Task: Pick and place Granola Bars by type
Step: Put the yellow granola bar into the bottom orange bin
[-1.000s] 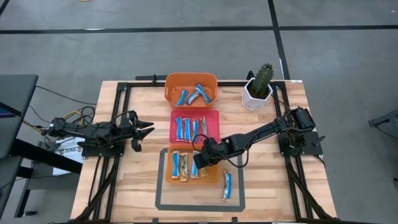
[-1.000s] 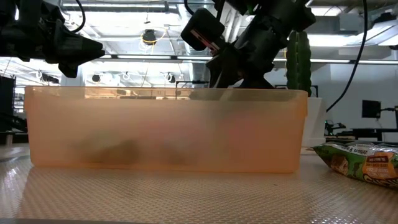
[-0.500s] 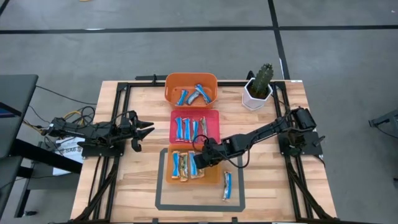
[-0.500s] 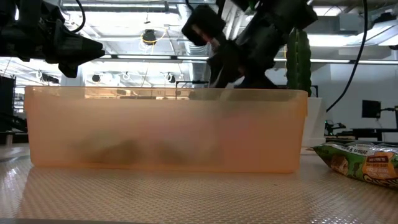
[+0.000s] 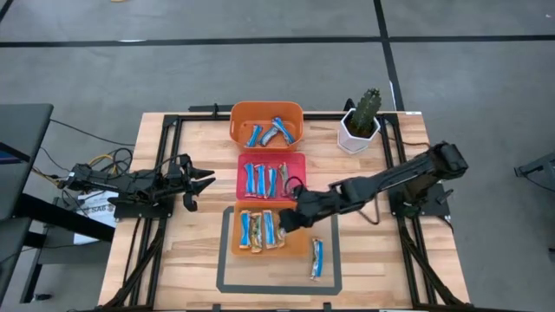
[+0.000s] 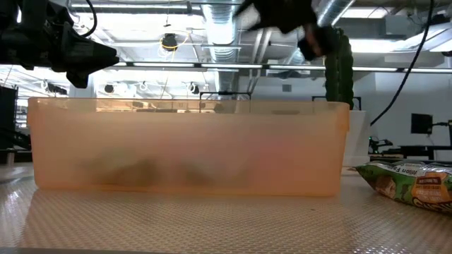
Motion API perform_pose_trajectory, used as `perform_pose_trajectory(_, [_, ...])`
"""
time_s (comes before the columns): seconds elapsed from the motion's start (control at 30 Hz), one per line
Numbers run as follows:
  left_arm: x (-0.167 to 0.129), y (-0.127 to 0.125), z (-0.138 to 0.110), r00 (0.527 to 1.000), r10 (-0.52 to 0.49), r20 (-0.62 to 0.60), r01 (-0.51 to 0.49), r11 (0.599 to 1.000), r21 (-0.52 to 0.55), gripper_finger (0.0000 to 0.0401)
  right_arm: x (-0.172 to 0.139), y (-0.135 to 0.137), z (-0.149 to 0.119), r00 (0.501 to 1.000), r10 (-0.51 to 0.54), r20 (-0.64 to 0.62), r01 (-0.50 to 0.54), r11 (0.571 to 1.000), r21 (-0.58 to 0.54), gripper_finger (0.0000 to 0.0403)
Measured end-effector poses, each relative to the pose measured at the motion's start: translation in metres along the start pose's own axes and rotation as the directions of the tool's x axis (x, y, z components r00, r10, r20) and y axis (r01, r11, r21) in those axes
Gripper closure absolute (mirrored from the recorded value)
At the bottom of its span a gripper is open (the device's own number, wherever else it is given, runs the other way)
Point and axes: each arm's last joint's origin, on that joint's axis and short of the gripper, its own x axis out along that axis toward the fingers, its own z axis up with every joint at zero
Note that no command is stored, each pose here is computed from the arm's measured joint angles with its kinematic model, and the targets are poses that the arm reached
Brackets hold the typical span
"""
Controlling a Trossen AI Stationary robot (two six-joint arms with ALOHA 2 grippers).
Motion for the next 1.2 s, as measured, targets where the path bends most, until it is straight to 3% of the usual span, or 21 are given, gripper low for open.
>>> perform_pose_trajectory(0.3, [0.000, 0.000, 0.000, 1.000, 0.000, 0.000, 0.000, 1.000, 0.000, 0.0296, -0.055, 0.024, -0.006, 0.987, 0.160, 0.004, -0.160, 0.985, -0.061, 0.0332])
perform_pose_trajectory(0.5, [0.000, 0.000, 0.000, 1.000, -0.001, 0.000, 0.001, 1.000, 0.000, 0.0296, -0.069, 0.025, -0.014, 0.987, 0.159, -0.021, -0.159, 0.987, -0.020, 0.0332])
perform_pose_trajectory(0.63, [0.000, 0.000, 0.000, 1.000, 0.000, 0.000, 0.000, 1.000, 0.000, 0.0296, -0.068, 0.016, -0.023, 0.997, 0.052, -0.060, -0.044, 0.989, 0.138, 0.0332])
perform_pose_trajectory(0.8, [0.000, 0.000, 0.000, 1.000, 0.000, 0.000, 0.000, 1.000, 0.000, 0.0296, -0.069, 0.002, -0.036, 0.989, -0.101, -0.109, 0.127, 0.954, 0.272, 0.0332])
perform_pose_trajectory(0.97, [0.000, 0.000, 0.000, 1.000, 0.000, 0.000, 0.000, 1.000, 0.000, 0.0296, -0.070, -0.014, -0.049, 0.949, -0.277, -0.148, 0.313, 0.878, 0.363, 0.0332])
perform_pose_trajectory(1.2, [0.000, 0.000, 0.000, 1.000, -0.001, 0.000, 0.001, 1.000, 0.000, 0.0296, -0.079, -0.033, -0.063, 0.859, -0.481, -0.174, 0.507, 0.759, 0.408, 0.0332])
